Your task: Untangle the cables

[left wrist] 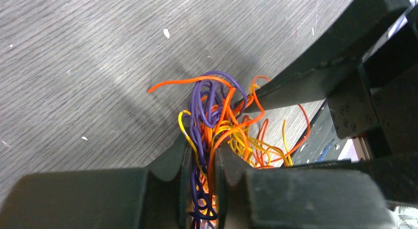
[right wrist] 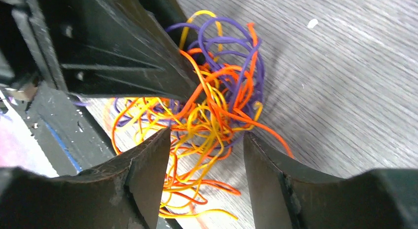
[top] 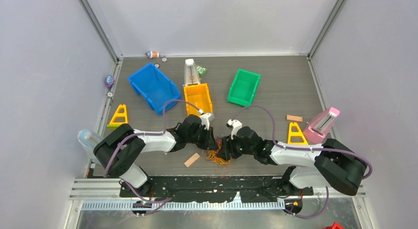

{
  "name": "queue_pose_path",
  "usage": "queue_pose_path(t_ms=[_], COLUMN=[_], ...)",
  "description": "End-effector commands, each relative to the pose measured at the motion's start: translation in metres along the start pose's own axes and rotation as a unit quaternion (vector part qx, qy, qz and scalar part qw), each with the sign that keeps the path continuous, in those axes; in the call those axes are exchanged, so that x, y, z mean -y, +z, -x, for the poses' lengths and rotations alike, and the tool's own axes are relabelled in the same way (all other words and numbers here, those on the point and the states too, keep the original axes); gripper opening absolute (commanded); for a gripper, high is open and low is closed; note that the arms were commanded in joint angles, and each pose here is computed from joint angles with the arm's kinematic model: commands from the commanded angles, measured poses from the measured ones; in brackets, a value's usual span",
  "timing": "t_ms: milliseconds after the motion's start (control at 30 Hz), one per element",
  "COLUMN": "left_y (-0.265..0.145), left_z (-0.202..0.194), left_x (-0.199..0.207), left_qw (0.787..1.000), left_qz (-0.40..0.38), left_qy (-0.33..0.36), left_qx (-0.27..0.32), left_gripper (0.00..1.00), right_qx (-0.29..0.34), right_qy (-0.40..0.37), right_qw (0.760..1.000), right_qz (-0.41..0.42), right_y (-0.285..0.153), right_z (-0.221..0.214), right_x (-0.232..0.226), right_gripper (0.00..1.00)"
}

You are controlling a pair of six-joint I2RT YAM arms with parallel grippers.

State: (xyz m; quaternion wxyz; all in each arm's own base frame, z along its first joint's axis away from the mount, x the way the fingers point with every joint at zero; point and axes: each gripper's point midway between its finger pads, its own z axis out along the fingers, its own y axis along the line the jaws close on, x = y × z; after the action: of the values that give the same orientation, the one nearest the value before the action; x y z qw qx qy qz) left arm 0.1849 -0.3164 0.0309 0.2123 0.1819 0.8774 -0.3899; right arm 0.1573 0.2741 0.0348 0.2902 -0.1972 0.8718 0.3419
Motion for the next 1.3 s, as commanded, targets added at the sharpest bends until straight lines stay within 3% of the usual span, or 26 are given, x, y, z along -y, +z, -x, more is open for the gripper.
queue_pose_path(t_ms=[0,33,133,233,300,433,500,567,600,667,733,800,833,867,900,933,967,1000,1133,1267], left_y=[-0.009,-0.01,-0.016,-0.025,-0.035,-0.055,-0.068,-0.079,-0.083,-0.086,-0.086,-0.084,-0.085,-0.087,-0.09,-0.097,-0.105,-0.115,-0.152,-0.186], left_z=[0.006,0.005,0.006,0.014,0.025,0.039,0.045,0.05,0.053,0.056,0.059,0.062,0.064,0.063,0.057,0.056,0.056,0.058,0.049,0.043], left_x=[0.006,0.006,0.011,0.028,0.043,0.067,0.084,0.098,0.102,0.103,0.093,0.065,0.047,0.029,0.009,-0.007,-0.024,-0.038,-0.085,-0.114], left_qw=[0.999,0.999,0.998,0.994,0.986,0.97,0.958,0.947,0.945,0.945,0.952,0.966,0.971,0.974,0.977,0.975,0.968,0.96,0.92,0.872], left_qz=[-0.009,-0.009,-0.024,-0.067,-0.101,-0.156,-0.198,-0.229,-0.235,-0.23,-0.198,-0.123,-0.077,-0.029,0.025,0.072,0.123,0.166,0.315,0.42], left_qy=[0.026,0.029,0.039,0.053,0.066,0.078,0.083,0.088,0.09,0.092,0.088,0.066,0.053,0.044,0.033,0.029,0.022,0.014,-0.01,-0.037], left_qx=[0.026,0.026,0.035,0.072,0.111,0.168,0.191,0.206,0.211,0.215,0.217,0.218,0.22,0.22,0.208,0.209,0.217,0.227,0.232,0.248], left_gripper=[0.04,0.0,0.0,0.0,0.0,0.0,0.0,0.0,0.0,0.0,0.0,0.0,0.0,0.0,0.0,0.0,0.0,0.0,0.0,0.0], right_qx=[0.022,0.018,0.006,-0.001,0.01,0.046,0.076,0.093,0.104,0.12,0.135,0.145,0.139,0.169,0.146,0.178,0.17,0.199,0.238,0.241], right_qy=[0.002,0.001,-0.011,-0.022,-0.028,-0.032,-0.031,-0.039,-0.042,-0.045,-0.037,-0.021,-0.004,0.008,0.018,0.028,0.06,0.079,0.141,0.136], right_qw=[0.999,0.998,0.997,0.997,0.997,0.997,0.991,0.986,0.983,0.981,0.983,0.989,0.989,0.978,0.973,0.953,0.94,0.924,0.887,0.861], right_qz=[-0.049,-0.054,-0.071,-0.07,-0.069,0.051,0.105,0.136,0.146,0.145,0.116,0.036,-0.054,-0.123,-0.178,-0.244,-0.291,-0.318,-0.369,-0.427], right_y=[0.002,0.002,0.003,0.005,0.005,-0.001,-0.008,-0.015,-0.02,-0.027,-0.033,-0.038,-0.041,-0.053,-0.061,-0.078,-0.089,-0.101,-0.124,-0.146], right_z=[0.009,0.007,0.004,0.001,0.004,0.013,0.02,0.026,0.031,0.035,0.04,0.042,0.037,0.047,0.034,0.042,0.03,0.036,0.035,0.039], right_x=[0.014,0.016,0.021,0.018,0.015,-0.028,-0.046,-0.058,-0.062,-0.062,-0.053,-0.024,0.009,0.033,0.053,0.076,0.092,0.102,0.12,0.13], right_gripper=[0.6,0.55,0.52,0.66,0.69,0.63,0.57,0.42,0.28,0.09,0.06,0.06,0.06,0.05,0.05,0.05,0.05,0.05,0.05,0.05])
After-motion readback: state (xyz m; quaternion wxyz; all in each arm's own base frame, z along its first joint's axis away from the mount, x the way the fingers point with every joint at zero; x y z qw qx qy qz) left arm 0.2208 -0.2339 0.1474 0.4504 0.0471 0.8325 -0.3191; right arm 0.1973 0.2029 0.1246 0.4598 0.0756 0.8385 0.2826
